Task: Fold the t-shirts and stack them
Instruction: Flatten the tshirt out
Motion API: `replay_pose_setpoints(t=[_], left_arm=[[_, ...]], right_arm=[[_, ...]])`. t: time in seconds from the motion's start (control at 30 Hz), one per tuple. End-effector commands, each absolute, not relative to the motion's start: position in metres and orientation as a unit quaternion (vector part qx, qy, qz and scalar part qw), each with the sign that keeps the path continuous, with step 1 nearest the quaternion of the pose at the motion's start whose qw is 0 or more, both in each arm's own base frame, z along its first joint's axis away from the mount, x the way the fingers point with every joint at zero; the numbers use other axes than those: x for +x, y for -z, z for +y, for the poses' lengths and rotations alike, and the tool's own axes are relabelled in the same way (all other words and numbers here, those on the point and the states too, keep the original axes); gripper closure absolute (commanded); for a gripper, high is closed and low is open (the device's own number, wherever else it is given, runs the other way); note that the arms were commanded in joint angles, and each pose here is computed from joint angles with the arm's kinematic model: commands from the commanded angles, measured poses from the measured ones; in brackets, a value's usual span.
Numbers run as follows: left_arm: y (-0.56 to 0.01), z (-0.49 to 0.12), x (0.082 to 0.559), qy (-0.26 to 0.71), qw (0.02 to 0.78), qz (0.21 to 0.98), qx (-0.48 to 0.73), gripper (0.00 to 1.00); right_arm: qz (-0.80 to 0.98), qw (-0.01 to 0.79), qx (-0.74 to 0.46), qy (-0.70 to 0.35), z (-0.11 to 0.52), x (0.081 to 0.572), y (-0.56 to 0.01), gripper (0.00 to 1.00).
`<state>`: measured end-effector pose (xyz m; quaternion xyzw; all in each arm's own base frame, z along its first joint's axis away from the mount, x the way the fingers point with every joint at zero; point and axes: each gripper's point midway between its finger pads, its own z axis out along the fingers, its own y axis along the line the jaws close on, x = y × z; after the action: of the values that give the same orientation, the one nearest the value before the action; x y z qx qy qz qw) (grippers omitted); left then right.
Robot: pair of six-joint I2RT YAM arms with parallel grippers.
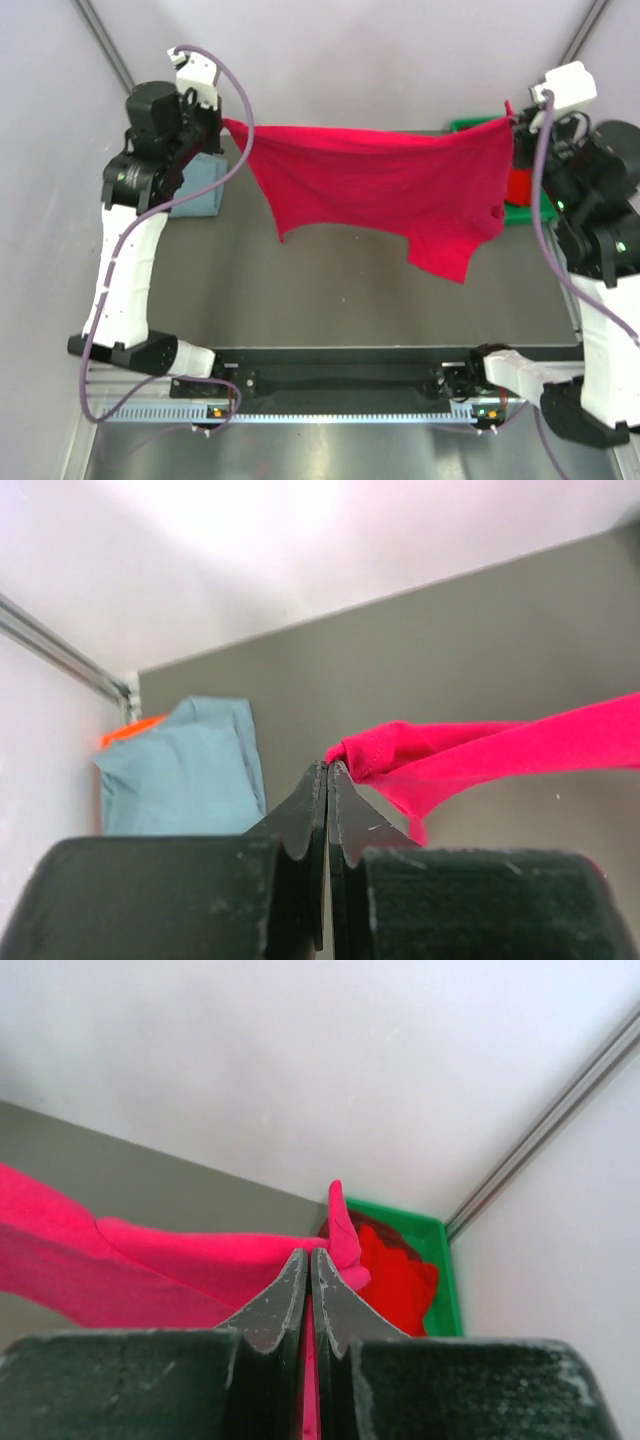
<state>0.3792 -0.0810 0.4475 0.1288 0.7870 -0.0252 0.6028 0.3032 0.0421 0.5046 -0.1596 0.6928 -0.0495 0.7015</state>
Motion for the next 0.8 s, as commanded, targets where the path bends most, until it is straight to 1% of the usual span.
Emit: replay_pose_setpoints(t=[0.0,0.17,0.27,0.33,0.43,0.5,0.57,0.6,0.7,0.77], left_arm=[[-0.500,-0.075,0.342,0.021,0.665,0.731,0.150,1.00],[-0.542,-0.065,0.301,0.018,0.710,0.689,0.146,1.00],[-0.563,-0.053,0.279,0.010,0.730,0.669,0.135,1.00],[-0.572,-0.045,0.267,0.003,0.742,0.658,0.127,1.00],[-0.572,-0.038,0.263,-0.005,0.744,0.658,0.118,1.00],[-0.566,-0.036,0.268,-0.010,0.739,0.664,0.114,1.00],[-0.548,-0.034,0.282,-0.025,0.724,0.680,0.116,1.00],[-0.528,-0.033,0.295,-0.035,0.706,0.697,0.121,1.00],[-0.491,-0.034,0.323,-0.051,0.683,0.717,0.132,1.00],[-0.467,-0.037,0.342,-0.056,0.664,0.732,0.144,1.00]], right_arm=[[0.647,0.744,-0.160,0.040,0.040,0.268,-0.534,1.00],[0.618,0.768,-0.164,0.016,0.041,0.228,-0.548,1.00],[0.592,0.790,-0.164,0.003,0.040,0.196,-0.563,1.00],[0.586,0.793,-0.164,0.000,0.039,0.186,-0.567,1.00],[0.580,0.800,-0.156,0.000,0.037,0.178,-0.573,1.00],[0.582,0.800,-0.144,0.005,0.034,0.186,-0.575,1.00],[0.576,0.804,-0.148,0.016,0.035,0.198,-0.579,1.00],[0.576,0.804,-0.148,0.023,0.034,0.206,-0.578,1.00],[0.590,0.793,-0.149,0.035,0.037,0.243,-0.567,1.00],[0.612,0.774,-0.159,0.037,0.043,0.271,-0.549,1.00]])
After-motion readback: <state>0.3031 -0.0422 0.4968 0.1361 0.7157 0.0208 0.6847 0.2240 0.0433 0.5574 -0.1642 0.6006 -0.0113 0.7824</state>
